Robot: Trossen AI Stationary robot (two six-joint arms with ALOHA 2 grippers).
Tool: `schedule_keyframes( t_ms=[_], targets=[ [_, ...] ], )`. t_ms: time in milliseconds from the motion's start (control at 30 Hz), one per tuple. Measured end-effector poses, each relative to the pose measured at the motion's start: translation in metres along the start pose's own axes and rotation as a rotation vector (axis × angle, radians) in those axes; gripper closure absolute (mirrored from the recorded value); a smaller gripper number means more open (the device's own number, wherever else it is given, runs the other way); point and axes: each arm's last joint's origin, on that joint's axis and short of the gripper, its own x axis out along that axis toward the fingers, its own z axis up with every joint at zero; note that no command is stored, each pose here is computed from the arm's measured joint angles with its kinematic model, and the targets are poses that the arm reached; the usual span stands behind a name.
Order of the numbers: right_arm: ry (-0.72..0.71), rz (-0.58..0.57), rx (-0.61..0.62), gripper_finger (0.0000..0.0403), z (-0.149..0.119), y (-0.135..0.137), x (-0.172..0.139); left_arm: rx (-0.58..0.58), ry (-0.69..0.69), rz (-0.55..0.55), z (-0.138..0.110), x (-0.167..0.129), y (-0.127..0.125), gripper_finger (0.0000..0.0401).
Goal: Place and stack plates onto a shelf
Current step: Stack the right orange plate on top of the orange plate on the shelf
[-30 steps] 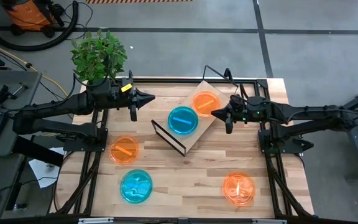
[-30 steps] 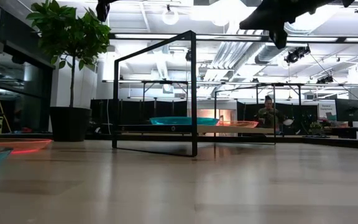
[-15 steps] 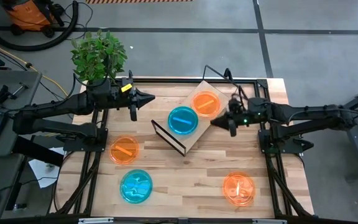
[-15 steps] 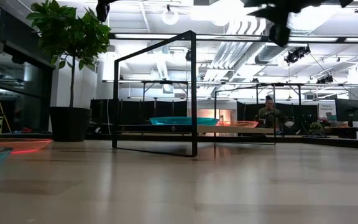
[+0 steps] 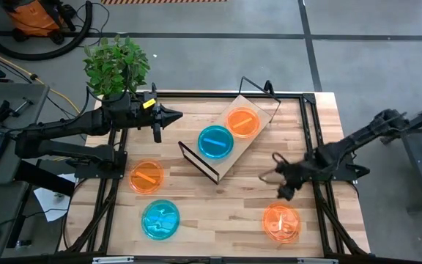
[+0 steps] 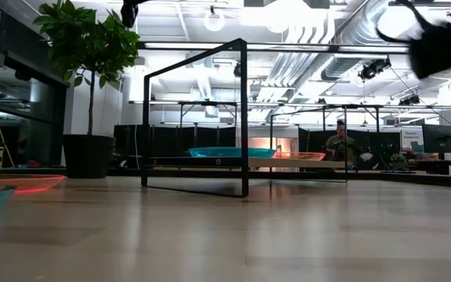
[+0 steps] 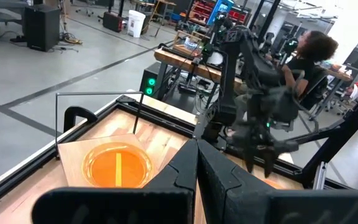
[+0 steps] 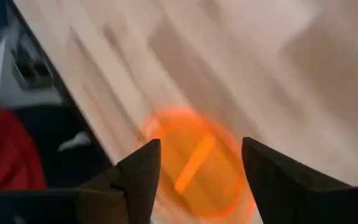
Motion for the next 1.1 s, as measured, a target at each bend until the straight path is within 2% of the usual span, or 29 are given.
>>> schedule_keyframes(
  t_ms=[100, 300, 533, 733, 900, 1000, 1100],
  targets=[
    [0.054, 0.020, 0.047, 0.0190, -0.017, -0.011, 0.019, 0.000, 0.002, 0.000, 0.000, 0.000, 0.000, 0.0401],
    [0.034, -0.059, 0.162, 0.0190, -0.034, -0.032, 0.034, 0.000, 0.005, 0.001, -0.001, 0.000, 0.000, 0.0401],
    [0.060, -0.115, 0.137, 0.0190, -0.042, -0.033, 0.045, 0.000, 0.006, 0.001, -0.001, 0.000, 0.000, 0.0401],
    [0.080, -0.096, 0.116, 0.0190, -0.045, -0.026, 0.063, 0.001, 0.007, 0.002, -0.001, 0.000, 0.000, 0.0401],
    [0.094, -0.129, 0.117, 0.0192, -0.046, -0.026, 0.076, 0.001, 0.005, 0.010, -0.001, 0.000, 0.000, 0.0401],
    [0.097, -0.152, 0.134, 0.0209, -0.047, -0.027, 0.079, 0.001, 0.006, 0.011, -0.001, 0.000, 0.000, 0.0401],
    [0.098, -0.193, 0.143, 0.0257, -0.047, -0.031, 0.078, 0.001, 0.008, 0.011, -0.001, 0.000, 0.000, 0.0401]
  ],
)
